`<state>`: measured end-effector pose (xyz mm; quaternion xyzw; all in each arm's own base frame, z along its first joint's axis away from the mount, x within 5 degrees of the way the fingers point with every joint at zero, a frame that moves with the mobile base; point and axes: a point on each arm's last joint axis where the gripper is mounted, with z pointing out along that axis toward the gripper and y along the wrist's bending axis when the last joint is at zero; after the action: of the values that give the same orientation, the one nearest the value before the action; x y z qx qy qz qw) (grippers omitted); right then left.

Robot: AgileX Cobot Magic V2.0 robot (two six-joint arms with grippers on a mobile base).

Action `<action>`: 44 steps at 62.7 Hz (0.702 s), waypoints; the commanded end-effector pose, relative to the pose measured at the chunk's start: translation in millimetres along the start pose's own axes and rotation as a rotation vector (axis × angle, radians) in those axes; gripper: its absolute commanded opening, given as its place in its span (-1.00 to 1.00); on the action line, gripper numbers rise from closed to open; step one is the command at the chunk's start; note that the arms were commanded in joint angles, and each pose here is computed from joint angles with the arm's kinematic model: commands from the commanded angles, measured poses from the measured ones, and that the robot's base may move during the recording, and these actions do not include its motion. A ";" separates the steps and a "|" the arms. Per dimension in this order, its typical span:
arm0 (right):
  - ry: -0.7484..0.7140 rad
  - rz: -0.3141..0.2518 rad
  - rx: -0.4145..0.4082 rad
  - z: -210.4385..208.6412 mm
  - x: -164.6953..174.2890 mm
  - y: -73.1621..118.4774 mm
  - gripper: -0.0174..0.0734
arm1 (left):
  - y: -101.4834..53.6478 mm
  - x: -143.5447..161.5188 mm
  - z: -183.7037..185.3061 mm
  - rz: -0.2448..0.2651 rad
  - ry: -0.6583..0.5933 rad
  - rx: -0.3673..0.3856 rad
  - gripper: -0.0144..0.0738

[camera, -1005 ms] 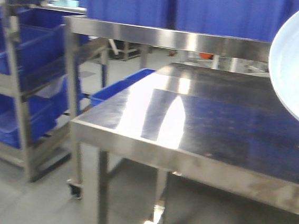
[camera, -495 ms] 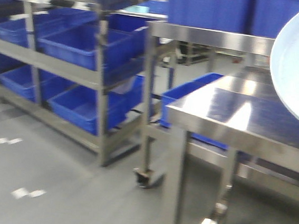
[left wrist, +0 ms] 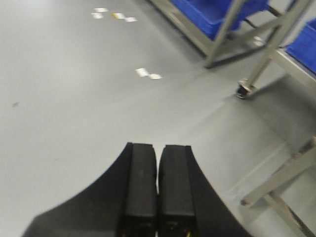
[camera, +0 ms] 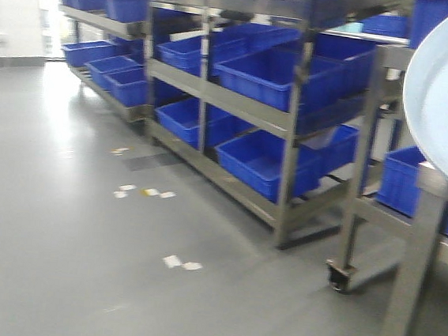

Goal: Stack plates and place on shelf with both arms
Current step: 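Drive the base to the blue bin shelf holding the plate in the right gripper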

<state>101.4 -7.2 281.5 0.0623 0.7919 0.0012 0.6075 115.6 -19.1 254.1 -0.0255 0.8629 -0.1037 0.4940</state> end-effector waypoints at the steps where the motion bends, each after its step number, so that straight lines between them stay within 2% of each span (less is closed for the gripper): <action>1: -0.138 -0.008 -0.019 -4.0 -20.0 2.3 -0.51 | -2.8 -16.0 -4.0 -0.011 -0.106 0.015 -0.49; 44: -0.138 -0.008 -0.019 -4.0 -20.0 2.3 -0.51 | -2.8 -16.0 -4.0 -0.011 -0.106 0.015 -0.49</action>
<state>101.4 -7.2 281.5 0.0623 0.7919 0.0012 0.6075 115.6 -19.1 254.1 -0.0255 0.8629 -0.1037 0.4940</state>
